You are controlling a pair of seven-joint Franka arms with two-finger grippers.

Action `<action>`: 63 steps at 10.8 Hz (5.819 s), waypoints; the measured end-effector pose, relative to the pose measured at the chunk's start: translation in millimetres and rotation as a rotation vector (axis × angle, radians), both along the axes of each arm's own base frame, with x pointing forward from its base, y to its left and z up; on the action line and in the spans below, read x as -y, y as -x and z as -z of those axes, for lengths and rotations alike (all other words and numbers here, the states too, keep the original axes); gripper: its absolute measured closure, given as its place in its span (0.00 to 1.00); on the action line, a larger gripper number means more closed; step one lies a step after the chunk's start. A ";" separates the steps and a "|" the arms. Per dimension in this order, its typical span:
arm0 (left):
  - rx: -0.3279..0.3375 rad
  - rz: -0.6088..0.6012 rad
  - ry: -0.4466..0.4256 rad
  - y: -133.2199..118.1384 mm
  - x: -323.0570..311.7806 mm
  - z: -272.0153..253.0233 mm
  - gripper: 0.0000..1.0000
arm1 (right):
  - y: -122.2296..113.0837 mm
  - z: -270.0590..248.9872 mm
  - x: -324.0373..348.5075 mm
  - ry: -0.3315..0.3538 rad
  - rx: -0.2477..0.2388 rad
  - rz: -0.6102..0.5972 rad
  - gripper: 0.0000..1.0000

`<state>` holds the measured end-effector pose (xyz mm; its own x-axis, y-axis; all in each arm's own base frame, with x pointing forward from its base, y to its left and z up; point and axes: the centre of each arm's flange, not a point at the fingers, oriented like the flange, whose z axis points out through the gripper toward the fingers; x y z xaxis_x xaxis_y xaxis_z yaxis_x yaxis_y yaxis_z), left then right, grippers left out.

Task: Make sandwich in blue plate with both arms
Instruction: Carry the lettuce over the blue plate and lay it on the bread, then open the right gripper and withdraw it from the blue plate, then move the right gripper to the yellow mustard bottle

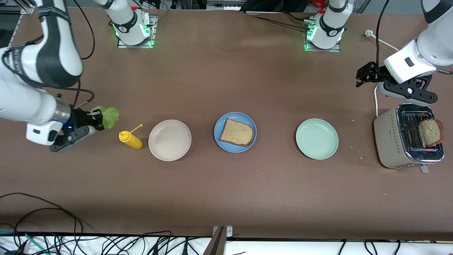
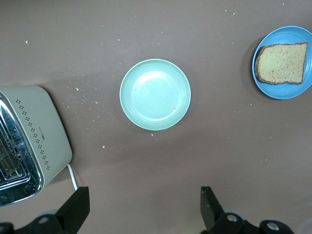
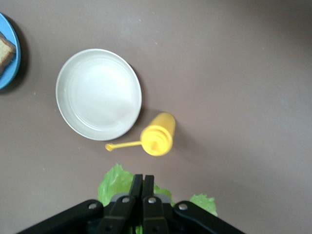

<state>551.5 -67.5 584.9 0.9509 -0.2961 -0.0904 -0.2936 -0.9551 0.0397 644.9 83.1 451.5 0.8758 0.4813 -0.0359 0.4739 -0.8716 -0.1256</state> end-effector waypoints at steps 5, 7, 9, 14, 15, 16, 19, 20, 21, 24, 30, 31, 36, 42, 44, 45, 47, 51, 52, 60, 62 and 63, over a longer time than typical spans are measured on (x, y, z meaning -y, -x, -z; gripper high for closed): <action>0.000 -0.001 0.000 -0.1 -0.3 0.1 0.00 | 1.3 19.0 -179.9 0.040 -0.029 0.220 0.97; 0.000 -0.001 0.000 -0.1 -0.5 0.1 0.00 | 12.5 38.2 -247.6 0.038 -0.057 0.335 0.97; 0.000 -0.001 0.000 -0.1 -0.6 0.1 0.00 | 26.7 54.9 -305.6 0.046 -0.062 0.425 0.97; 0.000 -0.001 0.000 -0.1 -0.5 0.1 0.00 | 38.4 107.4 -390.9 -0.055 -0.057 0.660 0.97; 0.000 -0.001 0.000 -0.1 -0.5 0.2 0.00 | 41.3 127.1 -408.9 -0.075 -0.028 0.674 0.97; 0.000 -0.001 0.000 -0.1 -0.6 0.2 0.00 | 43.8 148.0 -421.9 -0.089 -0.006 0.692 0.97; 0.000 -0.001 0.000 -0.1 -0.6 0.3 0.00 | 45.3 190.9 -436.6 -0.108 0.032 0.708 0.97; 0.000 -0.001 0.000 -0.1 -0.6 0.3 0.00 | 44.7 196.9 -436.8 -0.108 0.036 0.711 0.97; 0.000 -0.001 0.000 -0.1 -0.6 0.3 0.00 | 44.6 201.9 -437.3 -0.109 0.040 0.711 0.97; 0.000 -0.001 0.000 -0.1 -0.6 0.3 0.00 | 47.2 219.9 -444.1 -0.127 0.070 0.706 0.82; 0.000 -0.001 0.000 -0.2 -0.7 0.3 0.00 | 36.9 203.3 -439.2 -0.129 0.123 0.695 0.04; 0.000 -0.001 0.000 -0.2 -0.7 0.3 0.00 | 34.8 196.9 -434.7 -0.113 0.123 0.668 0.00; -0.002 -0.006 0.000 -0.8 -3.5 1.1 0.00 | 10.1 101.9 -345.6 -0.047 0.047 0.480 0.00; -0.009 -0.059 0.001 -7.7 -35.2 8.2 0.00 | -3.1 33.9 -198.5 -0.023 -0.026 0.212 0.00; -0.008 -0.057 0.001 -7.7 -33.9 8.1 0.00 | -6.2 5.0 -129.2 0.007 -0.037 0.147 0.00; -0.008 -0.054 0.001 -7.7 -32.4 8.1 0.00 | -7.5 -6.7 -93.6 0.001 -0.049 0.106 0.00; -0.008 -0.048 0.001 -7.5 -28.8 8.0 0.00 | -8.4 -23.2 -23.3 -0.028 -0.068 -0.016 0.00; -0.007 -0.043 0.001 -7.3 -26.2 7.8 0.00 | -1.9 -4.7 122.9 -0.217 -0.080 -0.333 0.00; -0.007 -0.043 0.001 -7.3 -26.0 7.9 0.00 | -1.5 3.6 140.8 -0.300 -0.048 -0.374 0.00; -0.006 -0.042 0.002 -7.8 -25.4 7.7 0.00 | -37.5 156.8 143.0 -0.734 0.176 -0.504 0.00; -0.006 -0.041 0.002 -7.8 -25.2 7.6 0.00 | -40.8 192.4 143.1 -0.769 0.222 -0.556 0.00; -0.005 -0.041 0.002 -7.8 -25.0 7.5 0.00 | -41.0 204.7 142.7 -0.790 0.250 -0.592 0.00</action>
<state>559.3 -42.5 577.4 0.9617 -0.2571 -0.0952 -0.2541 -0.9662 0.0428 685.9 -59.6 246.8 0.4279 0.6468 0.6313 0.8937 -0.1987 -0.4022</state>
